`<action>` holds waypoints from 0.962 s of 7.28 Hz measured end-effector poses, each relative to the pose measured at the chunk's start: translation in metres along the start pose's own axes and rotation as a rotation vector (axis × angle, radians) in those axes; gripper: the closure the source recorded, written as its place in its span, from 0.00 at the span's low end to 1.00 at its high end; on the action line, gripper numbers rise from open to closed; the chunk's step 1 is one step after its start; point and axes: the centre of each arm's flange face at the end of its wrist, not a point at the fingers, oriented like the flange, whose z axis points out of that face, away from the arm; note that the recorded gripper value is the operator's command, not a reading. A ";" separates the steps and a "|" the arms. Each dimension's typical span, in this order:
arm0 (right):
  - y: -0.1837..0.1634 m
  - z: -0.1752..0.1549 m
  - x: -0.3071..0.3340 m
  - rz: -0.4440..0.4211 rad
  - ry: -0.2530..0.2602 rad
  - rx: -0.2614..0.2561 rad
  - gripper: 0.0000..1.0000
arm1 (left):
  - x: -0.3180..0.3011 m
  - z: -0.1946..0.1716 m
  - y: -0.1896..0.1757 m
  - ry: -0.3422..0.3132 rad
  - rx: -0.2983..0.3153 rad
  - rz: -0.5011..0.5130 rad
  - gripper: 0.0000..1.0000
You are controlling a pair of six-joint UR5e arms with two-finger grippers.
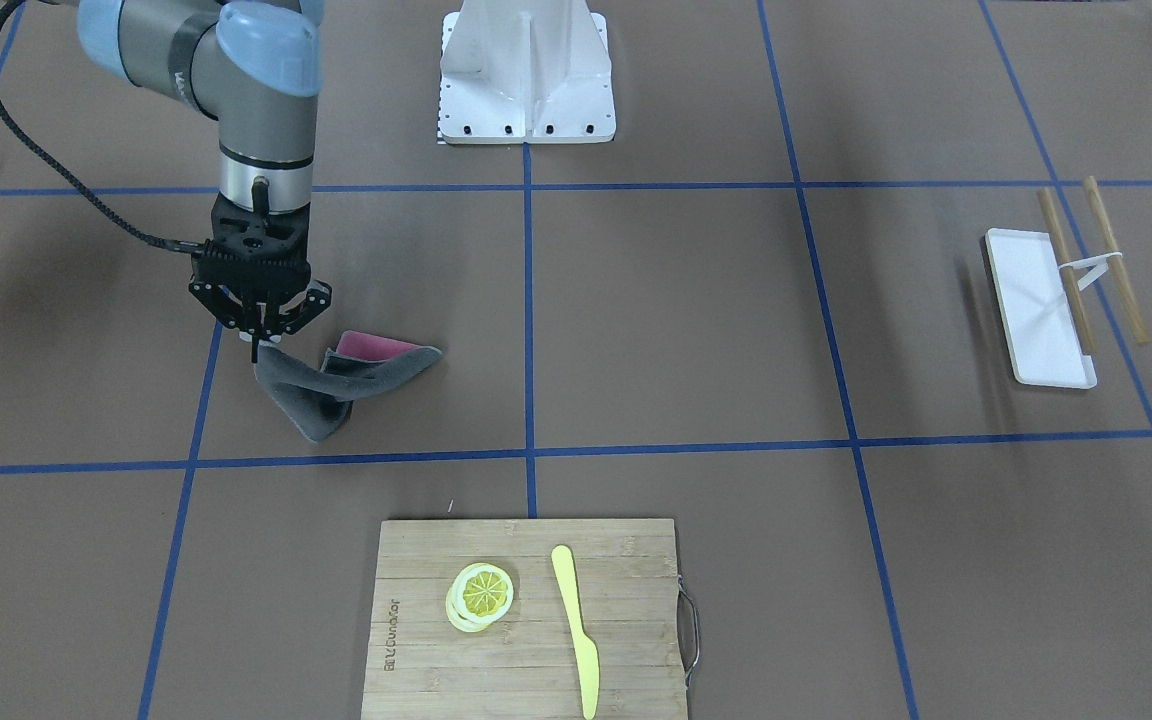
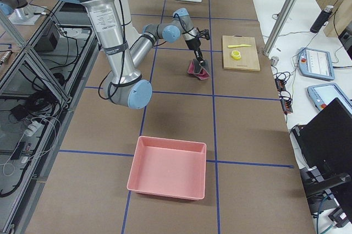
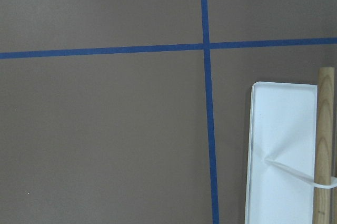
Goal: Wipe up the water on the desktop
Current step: 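Sweep the towel across the table away from the cutting board with the right gripper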
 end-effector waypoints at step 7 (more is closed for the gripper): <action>0.018 0.083 0.136 -0.126 -0.099 -0.013 1.00 | 0.000 -0.001 -0.001 -0.002 0.002 0.001 0.01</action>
